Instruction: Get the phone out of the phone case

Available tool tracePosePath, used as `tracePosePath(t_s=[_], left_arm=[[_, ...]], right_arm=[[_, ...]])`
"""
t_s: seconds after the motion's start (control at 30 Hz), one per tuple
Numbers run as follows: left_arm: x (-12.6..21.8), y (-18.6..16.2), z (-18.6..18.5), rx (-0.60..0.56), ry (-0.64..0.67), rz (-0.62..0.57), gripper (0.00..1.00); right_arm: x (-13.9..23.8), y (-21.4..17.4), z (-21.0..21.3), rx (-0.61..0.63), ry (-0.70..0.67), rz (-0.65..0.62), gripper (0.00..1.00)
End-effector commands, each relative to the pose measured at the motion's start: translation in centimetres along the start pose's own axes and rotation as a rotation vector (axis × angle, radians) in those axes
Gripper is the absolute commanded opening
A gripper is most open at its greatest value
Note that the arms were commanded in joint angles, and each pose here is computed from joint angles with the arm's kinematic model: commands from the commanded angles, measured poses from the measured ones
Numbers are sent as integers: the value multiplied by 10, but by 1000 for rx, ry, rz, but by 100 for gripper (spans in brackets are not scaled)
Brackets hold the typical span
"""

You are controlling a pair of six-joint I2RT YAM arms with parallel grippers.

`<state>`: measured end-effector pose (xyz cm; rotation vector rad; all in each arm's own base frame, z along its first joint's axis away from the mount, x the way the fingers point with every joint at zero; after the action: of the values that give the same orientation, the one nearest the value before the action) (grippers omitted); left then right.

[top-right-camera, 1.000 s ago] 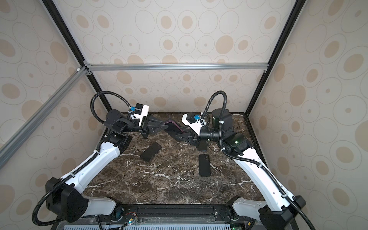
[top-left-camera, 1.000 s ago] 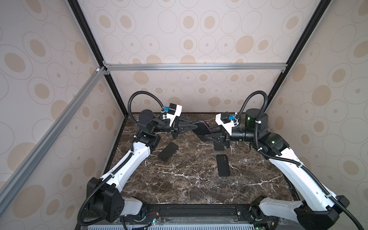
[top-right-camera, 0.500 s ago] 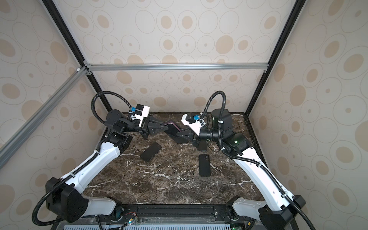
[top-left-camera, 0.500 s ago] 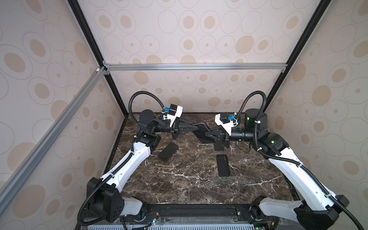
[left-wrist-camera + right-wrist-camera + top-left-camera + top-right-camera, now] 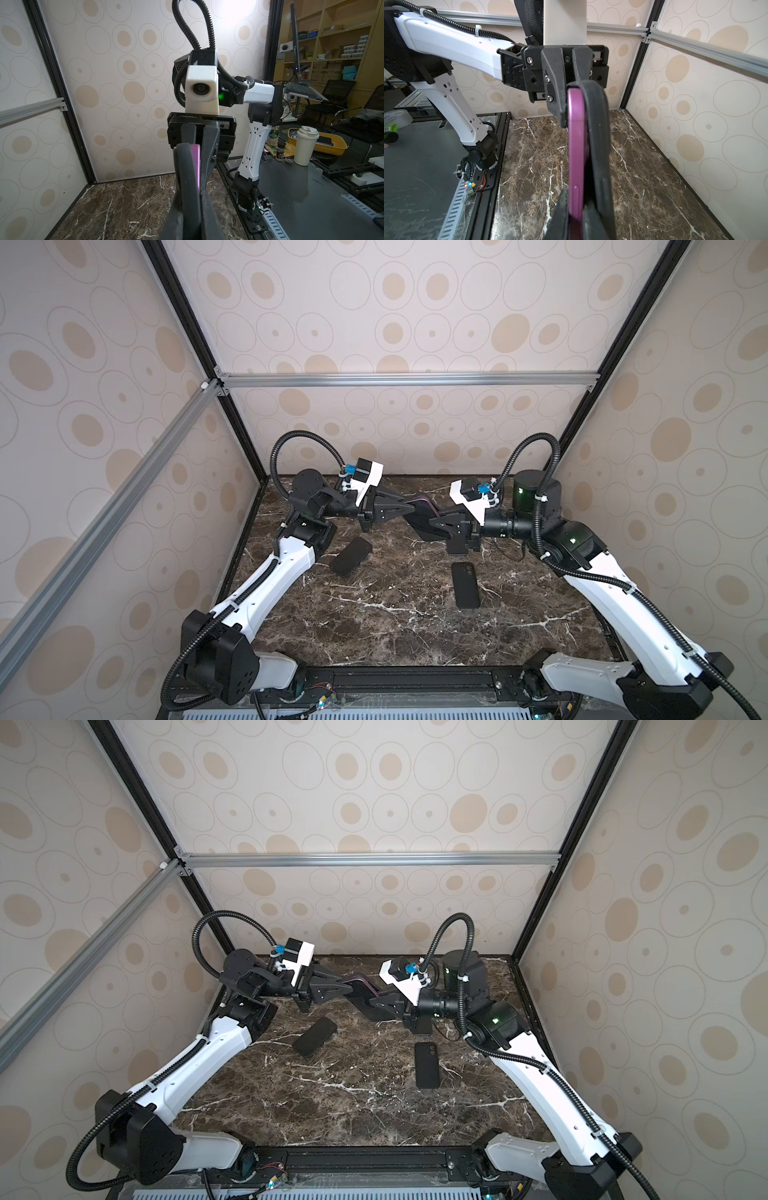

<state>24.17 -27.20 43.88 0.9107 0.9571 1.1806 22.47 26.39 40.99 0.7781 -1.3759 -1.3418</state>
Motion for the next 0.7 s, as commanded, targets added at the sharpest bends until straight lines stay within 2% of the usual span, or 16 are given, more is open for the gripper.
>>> tracePosePath(t_s=[0.0,0.67], left_arm=[[3,23,3,-112,58,-27,2],[6,27,1,-124,67,-29,17]], right_arm=[[10,6,4,26,-37,-25,0],[21,4,3,40,-91,-27,0]])
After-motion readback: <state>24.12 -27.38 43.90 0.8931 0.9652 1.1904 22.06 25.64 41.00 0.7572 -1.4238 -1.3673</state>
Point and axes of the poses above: each gripper's point midway between its finger pads, its own x axis back along the fingers, its own z axis along the line the jaws close on, y = z × x, the point moved 1 cm from there along x, back along the fingers, and after that the axes turned 15 degrees about -x, right-handed, at the moved point
